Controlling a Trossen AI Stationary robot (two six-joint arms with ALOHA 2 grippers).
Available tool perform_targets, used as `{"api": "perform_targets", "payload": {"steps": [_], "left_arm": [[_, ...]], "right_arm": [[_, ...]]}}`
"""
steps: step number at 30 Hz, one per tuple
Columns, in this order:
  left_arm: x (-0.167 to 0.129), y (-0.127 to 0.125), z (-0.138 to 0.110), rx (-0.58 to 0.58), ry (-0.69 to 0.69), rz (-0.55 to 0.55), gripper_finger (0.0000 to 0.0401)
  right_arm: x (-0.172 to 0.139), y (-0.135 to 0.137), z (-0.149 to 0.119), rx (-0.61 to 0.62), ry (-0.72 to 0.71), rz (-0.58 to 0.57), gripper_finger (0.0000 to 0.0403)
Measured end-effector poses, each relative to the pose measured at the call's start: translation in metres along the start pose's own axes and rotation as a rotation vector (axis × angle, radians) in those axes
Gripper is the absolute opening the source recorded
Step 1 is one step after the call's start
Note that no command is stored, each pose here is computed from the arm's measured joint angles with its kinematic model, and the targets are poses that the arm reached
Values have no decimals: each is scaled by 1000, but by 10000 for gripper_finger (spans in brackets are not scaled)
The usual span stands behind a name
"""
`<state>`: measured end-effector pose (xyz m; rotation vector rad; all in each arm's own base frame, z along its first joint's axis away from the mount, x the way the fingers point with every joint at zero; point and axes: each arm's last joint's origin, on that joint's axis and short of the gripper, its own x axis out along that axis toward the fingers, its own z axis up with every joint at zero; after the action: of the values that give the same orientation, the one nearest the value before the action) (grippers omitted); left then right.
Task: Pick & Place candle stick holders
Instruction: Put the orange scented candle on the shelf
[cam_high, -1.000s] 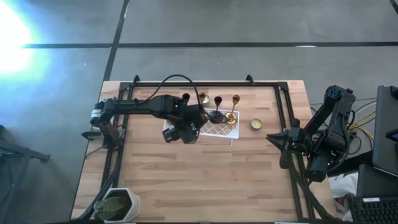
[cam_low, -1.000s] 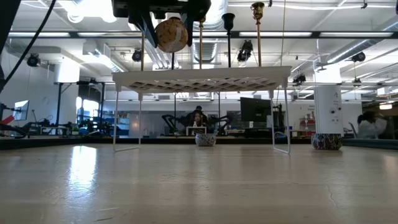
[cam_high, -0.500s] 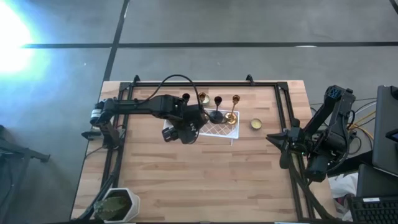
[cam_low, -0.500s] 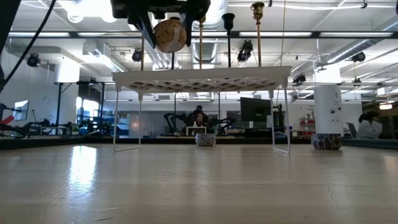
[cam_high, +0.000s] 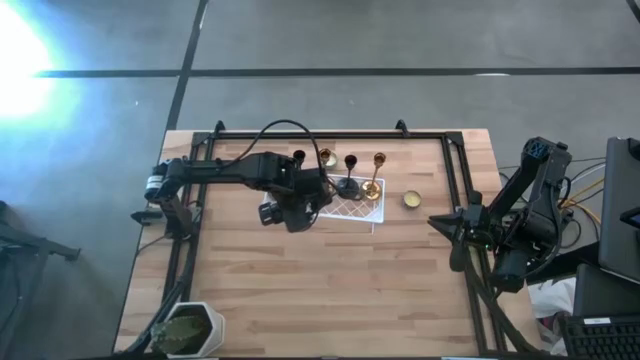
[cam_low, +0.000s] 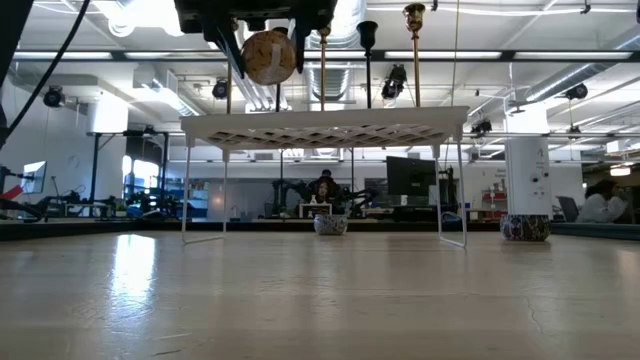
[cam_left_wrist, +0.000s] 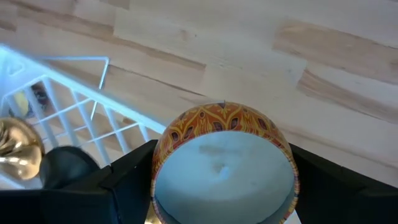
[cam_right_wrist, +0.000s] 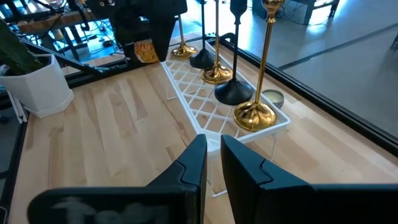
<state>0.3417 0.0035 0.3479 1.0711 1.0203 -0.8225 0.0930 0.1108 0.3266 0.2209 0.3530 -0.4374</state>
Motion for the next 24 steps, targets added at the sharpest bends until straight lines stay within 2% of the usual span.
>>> {"api": "perform_targets", "payload": {"steps": [4, 16, 24], "left_arm": [[0, -2, -1, 61, -2, -23, 303], [0, -1, -17, 81, 17, -59, 304], [0, -1, -19, 118, 15, -58, 305]], "right_arm": [[0, 0, 0, 0, 0, 0, 43], [0, 0, 0, 1, 0, 0, 43], [0, 0, 0, 0, 0, 0, 43]]}}
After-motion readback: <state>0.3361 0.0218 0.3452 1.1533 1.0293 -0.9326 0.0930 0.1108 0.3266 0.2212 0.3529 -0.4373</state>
